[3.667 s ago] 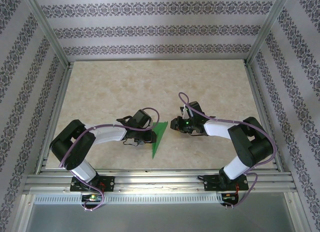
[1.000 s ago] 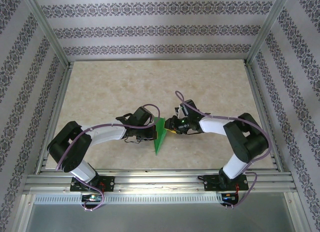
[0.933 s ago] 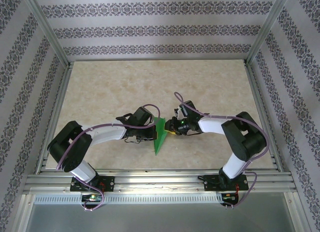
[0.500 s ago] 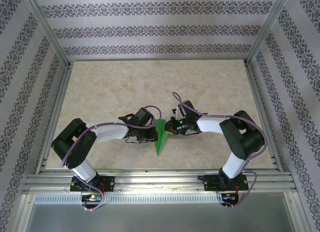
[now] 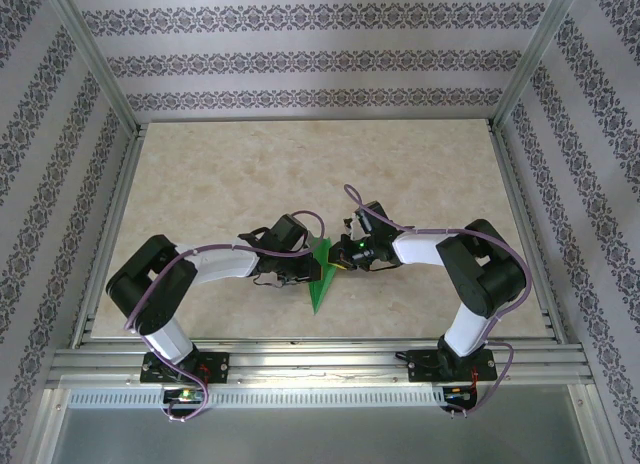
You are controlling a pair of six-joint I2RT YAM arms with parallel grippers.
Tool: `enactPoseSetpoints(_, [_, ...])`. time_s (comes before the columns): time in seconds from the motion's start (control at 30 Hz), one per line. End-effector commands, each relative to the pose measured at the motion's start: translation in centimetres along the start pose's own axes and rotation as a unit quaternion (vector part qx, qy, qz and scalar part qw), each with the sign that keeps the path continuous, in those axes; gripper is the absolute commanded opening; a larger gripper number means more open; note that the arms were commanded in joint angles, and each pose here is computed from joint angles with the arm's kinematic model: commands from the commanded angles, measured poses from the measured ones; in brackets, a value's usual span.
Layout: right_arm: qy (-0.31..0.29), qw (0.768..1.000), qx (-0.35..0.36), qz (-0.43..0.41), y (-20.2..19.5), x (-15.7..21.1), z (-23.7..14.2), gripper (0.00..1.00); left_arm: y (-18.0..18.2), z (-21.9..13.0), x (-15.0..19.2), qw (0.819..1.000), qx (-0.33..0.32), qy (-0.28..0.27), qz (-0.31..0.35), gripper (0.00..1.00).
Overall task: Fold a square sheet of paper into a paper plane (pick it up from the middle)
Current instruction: Move a paper plane to the center of the table.
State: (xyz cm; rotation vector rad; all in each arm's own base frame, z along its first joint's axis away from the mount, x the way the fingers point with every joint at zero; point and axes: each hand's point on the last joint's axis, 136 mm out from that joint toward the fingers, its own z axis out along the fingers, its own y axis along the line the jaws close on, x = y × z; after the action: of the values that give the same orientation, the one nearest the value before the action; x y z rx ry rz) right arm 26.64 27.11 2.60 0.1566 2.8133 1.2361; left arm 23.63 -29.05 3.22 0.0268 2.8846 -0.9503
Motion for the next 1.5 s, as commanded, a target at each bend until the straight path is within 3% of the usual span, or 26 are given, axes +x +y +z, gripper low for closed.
enactPoseSetpoints(0.0, [0.006,1.0,-0.012,-0.009,0.7,0.0,0.4,0.1,-0.8,0.3,0.0,1.0,0.007,0.007,0.006,0.22])
enactPoseSetpoints(0.43, [0.006,1.0,-0.011,-0.007,0.6,-0.1,0.5,0.11,-1.3,0.7,0.1,1.0,0.012,0.019,0.016,0.21])
enactPoseSetpoints(0.83, [0.006,1.0,-0.014,-0.006,0.6,0.0,0.5,0.11,-0.7,1.4,0.3,0.999,-0.021,0.032,0.023,0.21])
enactPoseSetpoints(1.13, [0.004,1.0,-0.015,-0.006,0.7,-0.1,0.3,0.11,-0.2,1.3,0.3,0.998,-0.052,0.035,0.03,0.15])
enactPoseSetpoints(1.3, [-0.007,1.0,-0.018,-0.009,1.0,-0.4,-0.5,0.15,-0.7,0.8,-0.1,0.998,-0.05,0.026,0.034,0.06])
enactPoseSetpoints(1.47, [-0.04,0.999,-0.019,-0.009,0.9,-1.3,-2.6,0.25,0.4,-1.1,-1.1,0.994,-0.108,-0.005,0.035,0.03])
